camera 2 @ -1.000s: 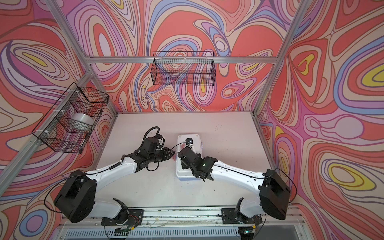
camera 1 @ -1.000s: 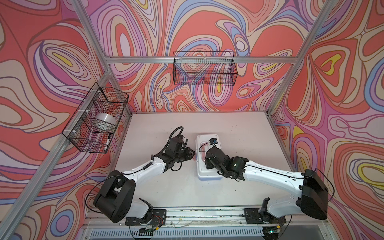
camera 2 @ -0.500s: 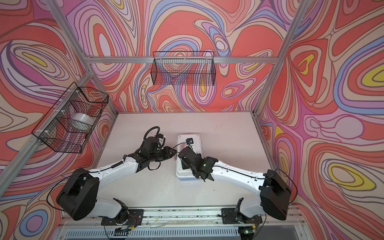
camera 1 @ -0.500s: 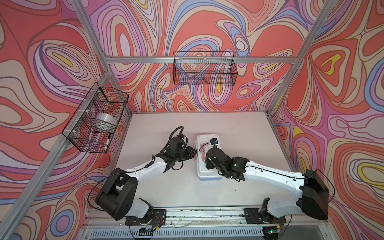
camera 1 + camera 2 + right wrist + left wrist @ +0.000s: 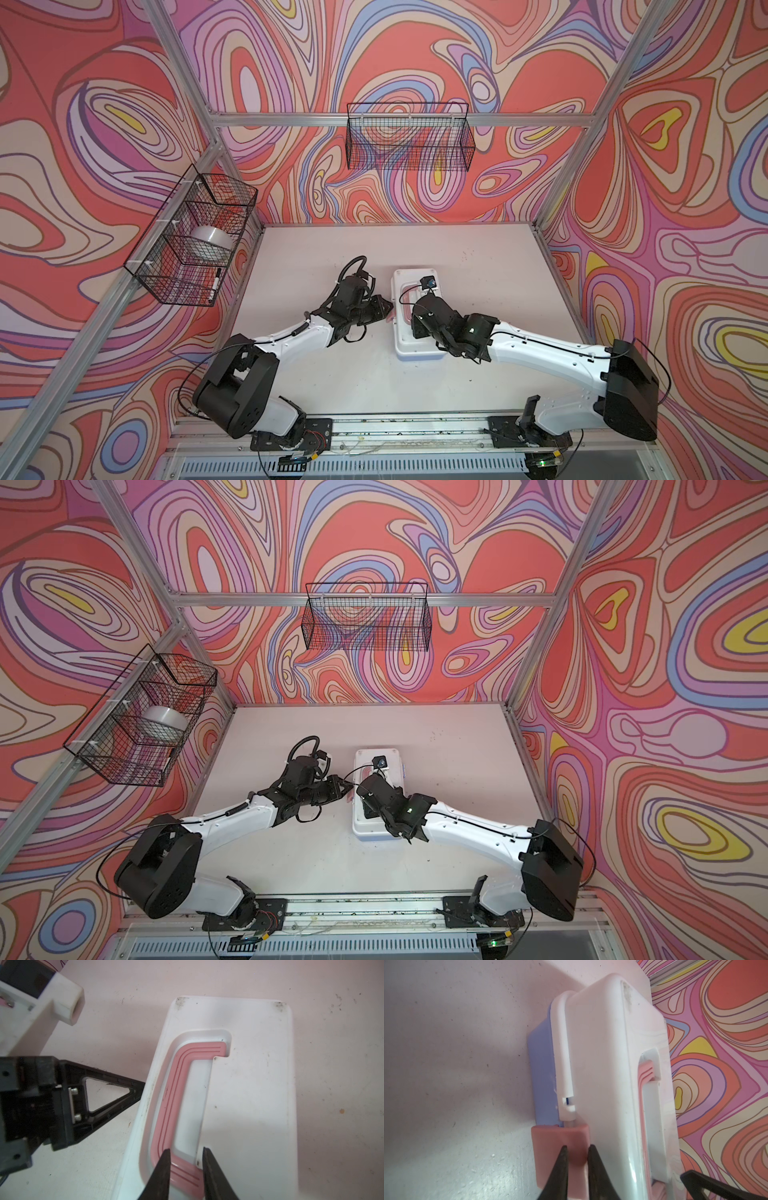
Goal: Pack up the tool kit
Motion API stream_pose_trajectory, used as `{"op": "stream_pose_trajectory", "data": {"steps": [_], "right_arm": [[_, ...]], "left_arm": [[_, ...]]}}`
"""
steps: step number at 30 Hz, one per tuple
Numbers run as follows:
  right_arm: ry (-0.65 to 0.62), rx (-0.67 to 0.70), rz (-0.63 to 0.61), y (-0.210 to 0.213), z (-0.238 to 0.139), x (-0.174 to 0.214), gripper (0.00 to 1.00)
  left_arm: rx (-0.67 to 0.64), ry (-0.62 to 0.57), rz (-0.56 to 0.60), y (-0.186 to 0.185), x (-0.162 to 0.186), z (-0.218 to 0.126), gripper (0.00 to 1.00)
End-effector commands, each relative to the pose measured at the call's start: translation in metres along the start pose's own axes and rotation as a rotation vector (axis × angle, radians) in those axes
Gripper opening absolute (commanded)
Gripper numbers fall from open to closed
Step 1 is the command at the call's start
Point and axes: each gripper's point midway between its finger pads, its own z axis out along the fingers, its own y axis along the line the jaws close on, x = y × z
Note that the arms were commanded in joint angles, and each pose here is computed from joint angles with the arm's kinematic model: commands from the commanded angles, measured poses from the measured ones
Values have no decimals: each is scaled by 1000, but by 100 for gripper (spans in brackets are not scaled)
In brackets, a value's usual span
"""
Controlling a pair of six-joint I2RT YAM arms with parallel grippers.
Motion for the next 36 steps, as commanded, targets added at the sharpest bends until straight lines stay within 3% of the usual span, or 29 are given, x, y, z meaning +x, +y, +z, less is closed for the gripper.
{"op": "stream_pose_trajectory", "data": {"steps": [1, 16, 24, 31, 36], "right_arm": [[-15, 24, 6, -10, -4, -1, 28], [-28, -3, 28, -7, -12, -6, 27], [-22, 4, 19, -8, -11, -5, 27], [-20, 10, 19, -8, -10, -4, 27], [-20, 10, 21, -7, -10, -5, 27]], "left_arm": [[15, 14, -16, 2, 5, 5, 15], [4, 21, -18, 5, 12, 8, 13], [-111, -9, 53, 21, 7, -4, 23], [-137, 10, 73, 27, 9, 1, 23], [-135, -10, 69, 26, 7, -3, 31]]}}
